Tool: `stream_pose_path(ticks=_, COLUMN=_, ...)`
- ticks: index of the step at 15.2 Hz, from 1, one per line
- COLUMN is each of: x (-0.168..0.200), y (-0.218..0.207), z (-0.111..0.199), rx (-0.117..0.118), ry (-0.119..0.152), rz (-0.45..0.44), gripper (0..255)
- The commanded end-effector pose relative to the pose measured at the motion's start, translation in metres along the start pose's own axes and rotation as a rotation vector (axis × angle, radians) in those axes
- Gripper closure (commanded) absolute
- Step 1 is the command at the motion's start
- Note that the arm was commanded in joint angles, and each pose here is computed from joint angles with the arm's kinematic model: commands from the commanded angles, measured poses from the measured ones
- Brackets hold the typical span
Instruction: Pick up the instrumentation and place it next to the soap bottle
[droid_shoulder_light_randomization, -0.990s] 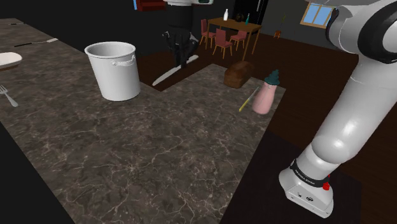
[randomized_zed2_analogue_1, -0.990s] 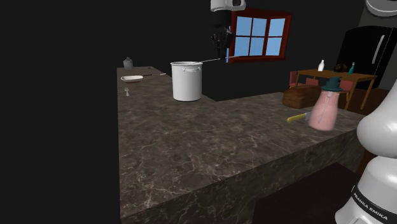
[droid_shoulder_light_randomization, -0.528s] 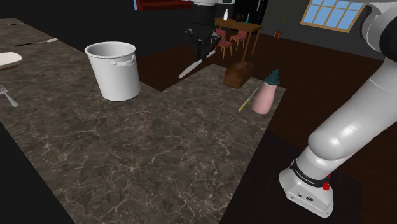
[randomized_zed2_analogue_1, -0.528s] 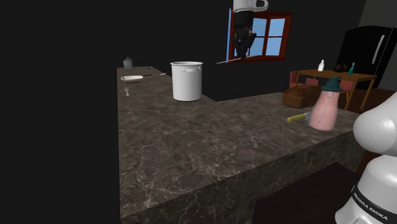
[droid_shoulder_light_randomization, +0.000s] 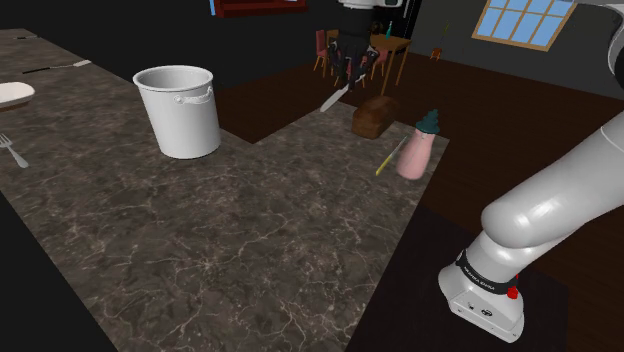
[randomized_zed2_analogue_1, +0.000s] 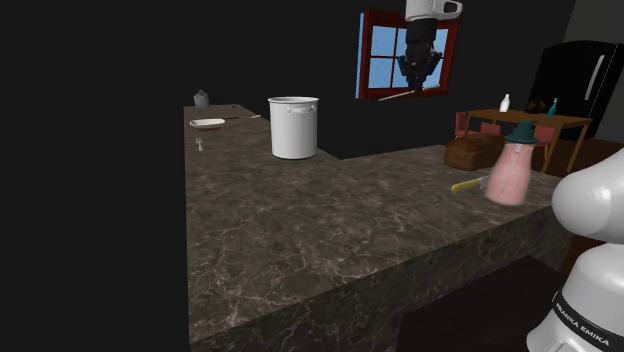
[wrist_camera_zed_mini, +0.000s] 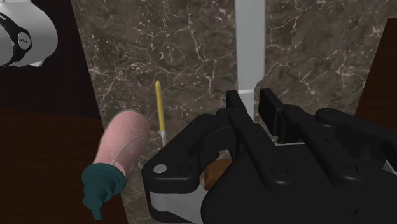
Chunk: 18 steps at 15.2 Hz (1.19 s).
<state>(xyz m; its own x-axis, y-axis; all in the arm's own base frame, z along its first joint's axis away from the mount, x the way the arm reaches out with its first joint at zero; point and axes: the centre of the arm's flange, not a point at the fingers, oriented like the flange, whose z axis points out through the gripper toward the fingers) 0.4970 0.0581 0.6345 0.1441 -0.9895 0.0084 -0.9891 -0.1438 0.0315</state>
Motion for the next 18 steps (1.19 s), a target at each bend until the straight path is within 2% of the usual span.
stream_pose_path(ticks=1, x=0.022, y=0.009, z=-0.001, rx=0.000, ry=0.000, rz=-0.002, gripper=255)
stream_pose_path(ticks=10, x=0.140, y=0.042, z=0.001, rx=0.000, ry=0.000, rz=-0.002, gripper=255)
stream_pose_path(ticks=18, x=0.139, y=0.041, z=0.043, rx=0.000, ry=0.000, rz=-0.002, gripper=255)
